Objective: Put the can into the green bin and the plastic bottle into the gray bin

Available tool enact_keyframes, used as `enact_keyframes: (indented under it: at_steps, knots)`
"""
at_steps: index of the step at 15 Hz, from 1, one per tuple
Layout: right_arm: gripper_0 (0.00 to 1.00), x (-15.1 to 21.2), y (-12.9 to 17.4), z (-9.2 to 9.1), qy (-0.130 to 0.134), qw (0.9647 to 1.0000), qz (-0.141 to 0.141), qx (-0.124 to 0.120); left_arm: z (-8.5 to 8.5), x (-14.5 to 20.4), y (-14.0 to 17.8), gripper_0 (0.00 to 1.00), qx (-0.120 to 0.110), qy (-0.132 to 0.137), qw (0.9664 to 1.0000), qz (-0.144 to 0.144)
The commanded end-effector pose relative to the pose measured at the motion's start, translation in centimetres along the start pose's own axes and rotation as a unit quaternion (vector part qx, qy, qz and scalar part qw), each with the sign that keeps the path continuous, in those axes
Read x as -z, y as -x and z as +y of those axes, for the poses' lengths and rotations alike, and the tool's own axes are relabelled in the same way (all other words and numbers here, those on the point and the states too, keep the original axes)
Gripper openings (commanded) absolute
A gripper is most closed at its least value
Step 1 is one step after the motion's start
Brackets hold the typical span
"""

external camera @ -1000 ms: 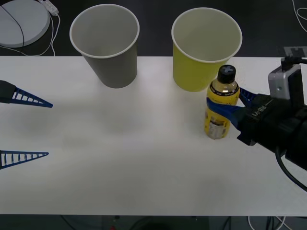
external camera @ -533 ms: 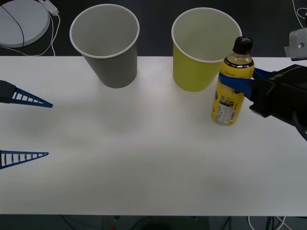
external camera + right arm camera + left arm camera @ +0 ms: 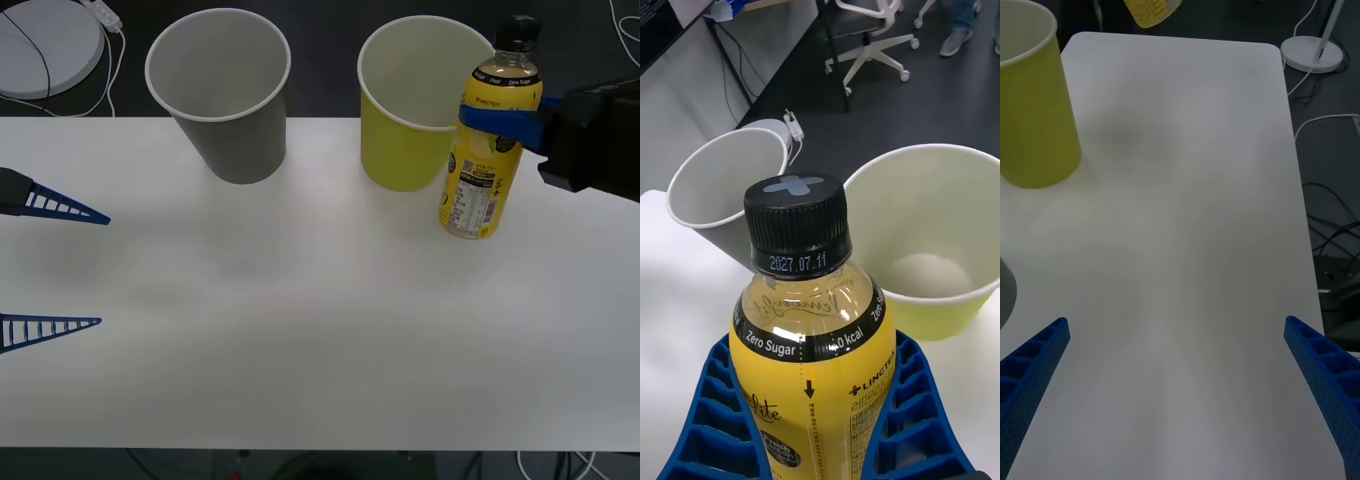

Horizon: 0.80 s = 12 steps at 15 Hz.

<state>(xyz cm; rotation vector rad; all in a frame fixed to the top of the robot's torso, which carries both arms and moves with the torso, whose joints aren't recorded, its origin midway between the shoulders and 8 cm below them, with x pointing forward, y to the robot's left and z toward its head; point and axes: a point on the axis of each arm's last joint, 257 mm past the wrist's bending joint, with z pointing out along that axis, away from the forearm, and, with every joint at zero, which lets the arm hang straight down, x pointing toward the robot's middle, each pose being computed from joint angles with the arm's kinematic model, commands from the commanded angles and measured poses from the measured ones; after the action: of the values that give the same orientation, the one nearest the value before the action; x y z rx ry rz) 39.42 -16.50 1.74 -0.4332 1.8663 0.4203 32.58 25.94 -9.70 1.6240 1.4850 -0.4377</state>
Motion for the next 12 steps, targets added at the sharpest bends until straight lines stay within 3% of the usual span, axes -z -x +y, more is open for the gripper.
enact_keyframes:
  at_steps: [1,5,7,10,12]
  knots:
    - [0.00,0.4,1.8,1.1,0.004,0.9999,0.006,0.011,0.0,0.0,0.0,1.00,0.000,0.000,1.0000,0.000]
    - [0.00,1.1,3.8,3.8,0.031,0.9991,0.015,0.024,0.0,0.0,0.0,1.00,0.000,0.000,1.0000,0.000]
    - [0.00,1.0,4.1,5.4,0.049,0.9976,0.019,0.044,0.0,0.0,0.0,1.00,0.000,0.000,1.0000,0.000]
    - [0.00,0.3,3.9,8.1,0.074,0.9934,0.031,0.083,0.0,0.0,0.0,1.00,0.000,0.000,1.0000,0.000]
    - [0.00,-0.2,3.6,10.5,0.098,0.9885,0.039,0.108,0.0,0.0,0.0,1.00,0.000,0.000,1.0000,0.000]
